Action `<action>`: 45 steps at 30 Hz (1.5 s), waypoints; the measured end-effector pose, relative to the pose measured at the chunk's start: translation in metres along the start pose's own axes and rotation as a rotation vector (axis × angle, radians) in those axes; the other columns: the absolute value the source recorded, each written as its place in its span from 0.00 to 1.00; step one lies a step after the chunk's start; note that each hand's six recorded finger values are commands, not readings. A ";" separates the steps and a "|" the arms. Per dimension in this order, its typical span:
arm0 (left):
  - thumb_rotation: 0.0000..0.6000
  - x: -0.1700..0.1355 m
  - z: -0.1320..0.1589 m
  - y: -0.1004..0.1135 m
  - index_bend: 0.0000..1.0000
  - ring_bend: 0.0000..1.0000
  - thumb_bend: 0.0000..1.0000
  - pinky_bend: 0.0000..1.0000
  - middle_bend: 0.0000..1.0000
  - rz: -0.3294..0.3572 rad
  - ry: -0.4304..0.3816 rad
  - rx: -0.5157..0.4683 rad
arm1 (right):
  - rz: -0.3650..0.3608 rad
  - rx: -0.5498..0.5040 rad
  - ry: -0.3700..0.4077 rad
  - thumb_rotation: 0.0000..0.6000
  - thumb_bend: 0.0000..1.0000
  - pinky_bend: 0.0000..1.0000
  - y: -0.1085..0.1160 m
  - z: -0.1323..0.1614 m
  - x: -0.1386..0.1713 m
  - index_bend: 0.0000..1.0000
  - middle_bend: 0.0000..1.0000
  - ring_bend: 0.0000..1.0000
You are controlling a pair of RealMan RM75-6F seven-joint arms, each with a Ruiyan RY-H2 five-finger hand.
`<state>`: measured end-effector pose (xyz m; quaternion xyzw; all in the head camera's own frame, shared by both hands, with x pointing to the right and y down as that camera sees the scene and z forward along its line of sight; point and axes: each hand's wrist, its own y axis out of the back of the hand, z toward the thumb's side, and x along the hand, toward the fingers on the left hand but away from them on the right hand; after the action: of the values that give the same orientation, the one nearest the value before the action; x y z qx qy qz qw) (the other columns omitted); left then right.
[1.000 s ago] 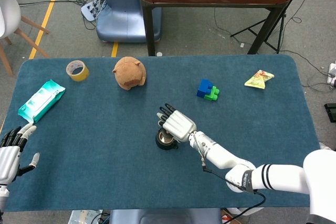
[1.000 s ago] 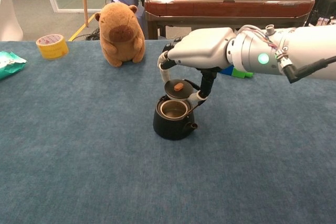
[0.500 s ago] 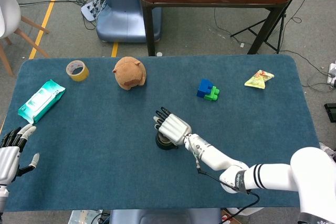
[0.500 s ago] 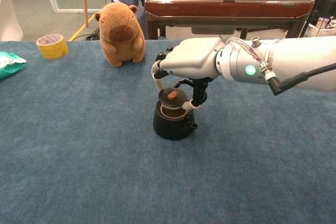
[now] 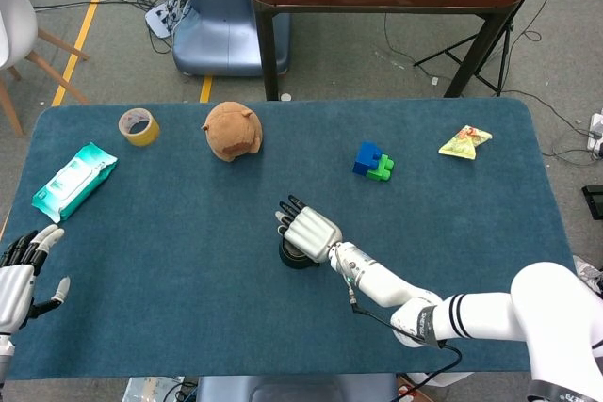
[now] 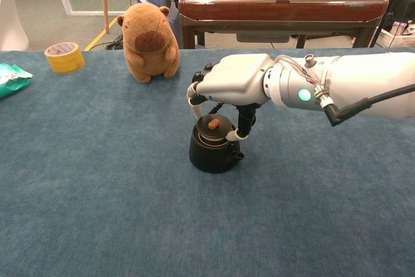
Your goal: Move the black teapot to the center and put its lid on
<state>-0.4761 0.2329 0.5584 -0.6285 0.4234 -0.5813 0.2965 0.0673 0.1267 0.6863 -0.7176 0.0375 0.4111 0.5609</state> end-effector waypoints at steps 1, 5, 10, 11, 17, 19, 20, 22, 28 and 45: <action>1.00 0.000 0.000 0.000 0.12 0.01 0.38 0.03 0.09 -0.001 0.000 0.000 | 0.000 -0.001 0.002 1.00 0.29 0.00 0.000 0.001 0.000 0.37 0.13 0.00; 1.00 0.000 0.000 0.000 0.12 0.01 0.38 0.03 0.09 0.000 0.000 -0.002 | 0.003 -0.003 0.004 1.00 0.29 0.00 0.000 0.001 0.002 0.29 0.12 0.00; 1.00 0.000 0.001 0.000 0.12 0.01 0.38 0.03 0.09 0.000 -0.005 -0.002 | 0.008 -0.007 0.000 1.00 0.30 0.00 0.001 -0.002 0.003 0.26 0.11 0.00; 1.00 0.000 0.001 0.000 0.12 0.01 0.38 0.03 0.09 0.000 -0.005 -0.002 | 0.010 -0.006 0.000 1.00 0.30 0.00 0.000 -0.002 0.003 0.26 0.11 0.00; 1.00 0.000 0.000 0.001 0.12 0.01 0.38 0.03 0.09 0.004 -0.003 -0.005 | 0.013 -0.008 0.003 1.00 0.30 0.00 0.001 -0.001 0.003 0.24 0.10 0.00; 1.00 0.000 0.000 0.001 0.12 0.01 0.38 0.03 0.09 0.004 -0.002 -0.004 | 0.002 -0.016 0.003 1.00 0.30 0.00 0.005 -0.001 0.004 0.23 0.10 0.00; 1.00 0.000 -0.001 0.001 0.12 0.01 0.38 0.03 0.08 0.004 -0.001 -0.004 | -0.004 -0.019 0.003 1.00 0.30 0.00 0.007 -0.001 0.005 0.23 0.10 0.00; 1.00 0.000 -0.001 0.001 0.12 0.01 0.38 0.03 0.09 0.005 -0.001 -0.004 | -0.021 -0.027 0.000 1.00 0.30 0.00 0.013 -0.003 0.008 0.23 0.10 0.00; 1.00 0.001 -0.001 0.003 0.12 0.01 0.38 0.03 0.08 0.011 -0.005 0.001 | -0.089 -0.075 -0.052 1.00 0.30 0.00 0.033 -0.024 0.028 0.23 0.10 0.00; 1.00 0.003 -0.003 0.007 0.12 0.01 0.38 0.03 0.09 0.069 -0.006 0.030 | -0.196 -0.221 -0.522 1.00 0.30 0.00 -0.018 -0.133 0.172 0.23 0.14 0.00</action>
<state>-0.4800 0.2274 0.5539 -0.6106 0.4352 -0.5751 0.3271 0.2634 0.0925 0.5960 -0.6447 -0.2223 0.5272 0.5069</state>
